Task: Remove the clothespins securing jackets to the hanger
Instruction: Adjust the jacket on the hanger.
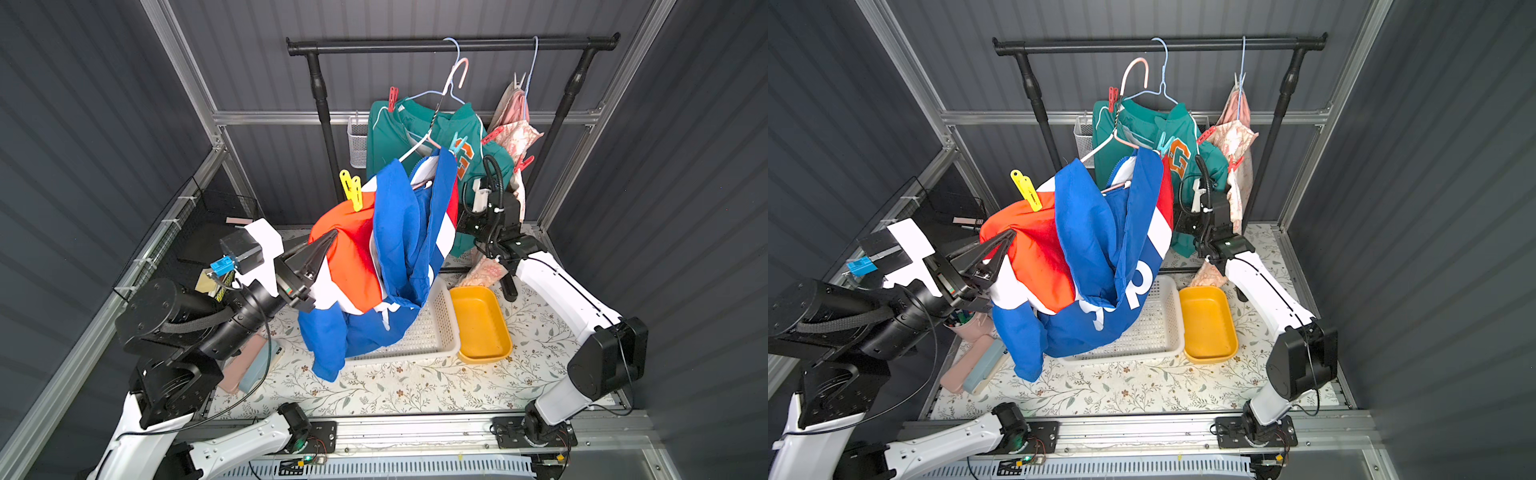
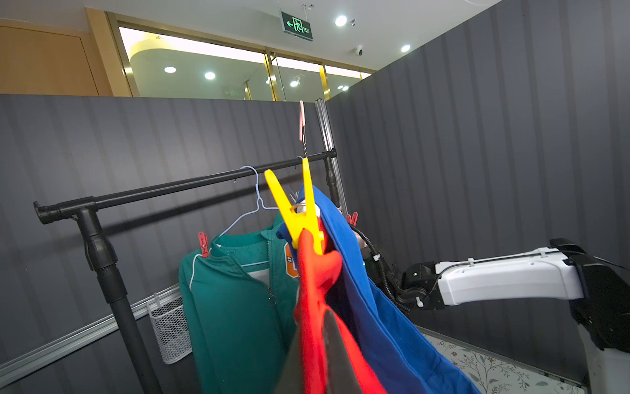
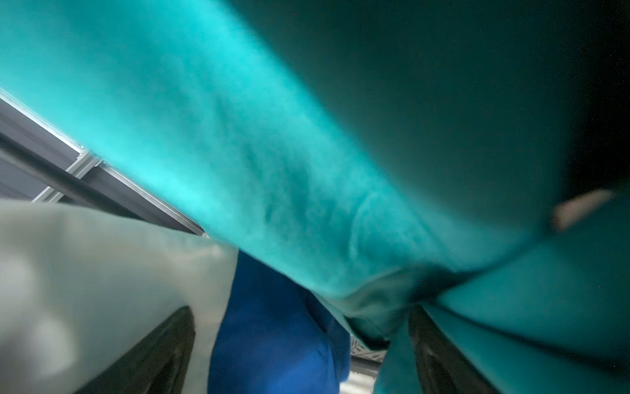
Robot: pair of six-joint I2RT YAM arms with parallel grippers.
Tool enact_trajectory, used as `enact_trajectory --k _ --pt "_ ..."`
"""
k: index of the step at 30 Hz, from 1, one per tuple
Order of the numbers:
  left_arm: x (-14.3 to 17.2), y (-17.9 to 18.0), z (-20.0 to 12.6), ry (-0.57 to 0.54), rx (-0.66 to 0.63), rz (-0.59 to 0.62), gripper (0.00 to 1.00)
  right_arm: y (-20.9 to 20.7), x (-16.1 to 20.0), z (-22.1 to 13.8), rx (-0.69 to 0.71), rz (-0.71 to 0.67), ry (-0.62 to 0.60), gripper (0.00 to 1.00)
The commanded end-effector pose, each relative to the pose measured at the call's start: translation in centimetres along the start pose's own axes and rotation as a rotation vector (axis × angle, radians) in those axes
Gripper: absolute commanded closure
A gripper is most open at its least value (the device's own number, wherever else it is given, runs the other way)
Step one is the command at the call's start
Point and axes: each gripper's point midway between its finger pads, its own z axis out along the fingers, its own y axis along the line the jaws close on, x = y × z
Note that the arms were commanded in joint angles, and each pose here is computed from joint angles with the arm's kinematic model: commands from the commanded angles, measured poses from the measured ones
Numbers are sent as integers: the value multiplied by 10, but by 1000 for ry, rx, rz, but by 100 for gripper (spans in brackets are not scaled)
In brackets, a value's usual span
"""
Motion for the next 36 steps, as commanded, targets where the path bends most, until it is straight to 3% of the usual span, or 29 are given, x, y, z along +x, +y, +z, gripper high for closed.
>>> enact_trajectory --k 1,13,18,28,36 --pt "-65 9 -25 -231 -17 -2 100 -12 -8 2 -7 39 -23 1" --pt "-56 8 -28 -224 -25 3 100 -28 -21 24 33 50 -17 1" --pt "-44 12 -15 -202 -61 26 100 -3 -8 22 -90 56 42 2" --pt "-14 13 5 -185 -111 55 100 68 29 -12 -487 118 125 4" --pt "34 8 20 -119 -134 84 100 89 43 -38 -559 95 158 4"
